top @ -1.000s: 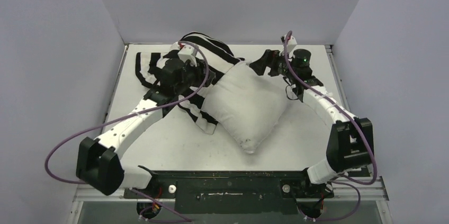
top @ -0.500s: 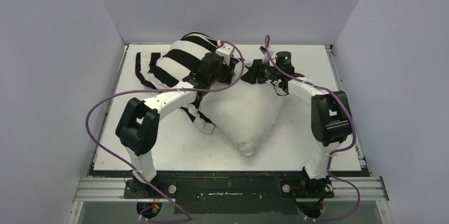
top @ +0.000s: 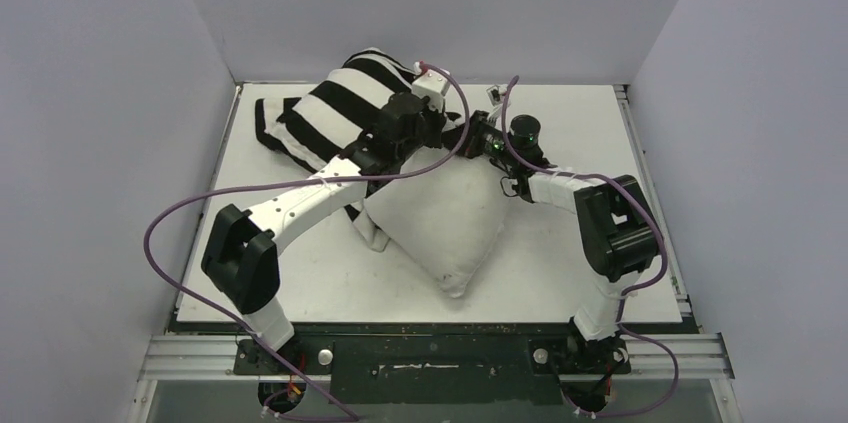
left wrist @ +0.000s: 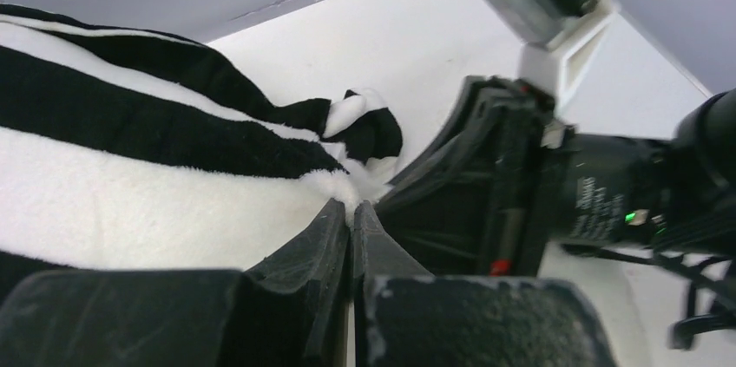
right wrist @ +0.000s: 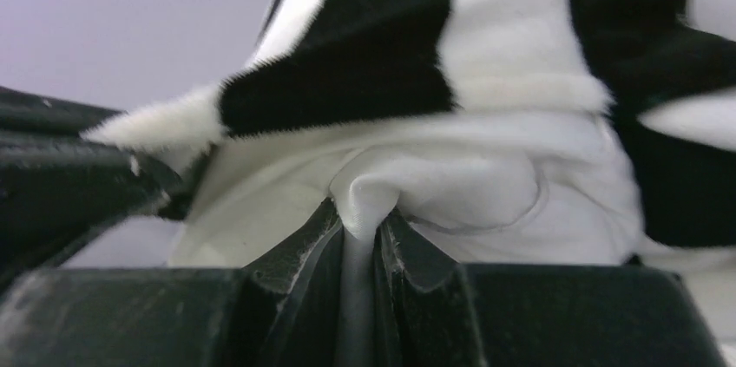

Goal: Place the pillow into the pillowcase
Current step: Stuff the pillow into the pillowcase.

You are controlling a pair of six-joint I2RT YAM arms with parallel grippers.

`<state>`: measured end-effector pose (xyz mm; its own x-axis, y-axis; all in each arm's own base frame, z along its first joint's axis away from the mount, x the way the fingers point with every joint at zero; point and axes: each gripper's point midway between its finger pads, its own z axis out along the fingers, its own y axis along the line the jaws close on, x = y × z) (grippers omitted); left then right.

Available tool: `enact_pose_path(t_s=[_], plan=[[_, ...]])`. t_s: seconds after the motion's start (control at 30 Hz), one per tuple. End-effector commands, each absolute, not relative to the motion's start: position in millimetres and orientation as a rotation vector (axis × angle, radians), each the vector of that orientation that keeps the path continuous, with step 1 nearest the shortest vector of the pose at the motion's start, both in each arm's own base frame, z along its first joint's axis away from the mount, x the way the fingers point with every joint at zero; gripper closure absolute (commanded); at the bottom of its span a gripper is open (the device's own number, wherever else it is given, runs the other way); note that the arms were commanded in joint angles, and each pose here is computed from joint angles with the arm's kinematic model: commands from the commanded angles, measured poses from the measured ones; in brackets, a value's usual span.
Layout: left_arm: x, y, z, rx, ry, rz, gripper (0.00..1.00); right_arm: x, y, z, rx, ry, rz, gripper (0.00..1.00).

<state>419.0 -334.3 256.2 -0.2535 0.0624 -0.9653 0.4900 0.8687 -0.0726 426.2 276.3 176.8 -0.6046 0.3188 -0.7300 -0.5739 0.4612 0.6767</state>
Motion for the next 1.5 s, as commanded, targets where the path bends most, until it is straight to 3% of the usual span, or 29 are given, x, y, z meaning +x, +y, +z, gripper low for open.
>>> enact_pose_path(t_s=[0.0, 0.2, 0.4, 0.57, 0.73, 0.83, 0.87, 0.93, 1.03, 1.23, 1.33, 1.47], plan=[[359.2, -399.9, 370.2, 0.473, 1.571, -0.838, 1.0, 404.3, 324.7, 289.6, -0.261, 1.396, 1.494, 0.94], [358.3, -374.2, 347.0, 0.432, 1.688, -0.715, 1.0, 414.0, 316.9, 279.6, -0.156, 1.45, 1.397, 0.98], [292.3, -397.6, 384.6, 0.29, 1.51, -1.175, 1.0, 447.7, 297.4, 292.6, 0.229, 1.226, 1.432, 1.0], [251.7, -422.2, 386.7, 0.244, 1.532, -1.368, 1.0, 481.6, 278.4, 250.5, 0.567, 1.237, 1.225, 1.0], [259.2, -394.1, 307.4, 0.074, 1.676, -1.325, 1.0, 500.1, 260.9, 224.4, 0.659, 1.24, 1.122, 1.0], [286.5, -368.8, 299.9, 0.061, 1.68, -1.232, 1.0, 505.9, 261.1, 215.9, 0.576, 1.317, 1.06, 1.0], [299.1, -360.2, 295.7, 0.077, 1.707, -1.166, 1.0, 505.5, 262.0, 213.0, 0.545, 1.352, 1.06, 0.93], [326.4, -341.5, 296.9, 0.097, 1.732, -1.052, 1.0, 494.5, 262.2, 210.9, 0.464, 1.399, 1.045, 0.69], [361.7, -309.8, 307.8, 0.111, 1.737, -0.964, 0.89, 474.4, 256.8, 197.2, 0.334, 1.553, 0.928, 0.44], [404.7, -231.5, 324.4, 0.071, 1.756, -0.867, 0.55, 440.3, 234.4, 213.7, 0.078, 1.738, 0.676, 0.17], [409.5, -180.9, 318.7, -0.002, 1.803, -0.756, 0.47, 424.0, 243.0, 242.9, -0.11, 1.717, 0.651, 0.01], [403.2, -112.7, 295.2, -0.17, 1.85, -0.775, 0.46, 400.0, 270.1, 262.2, -0.377, 1.699, 0.557, 0.0]])
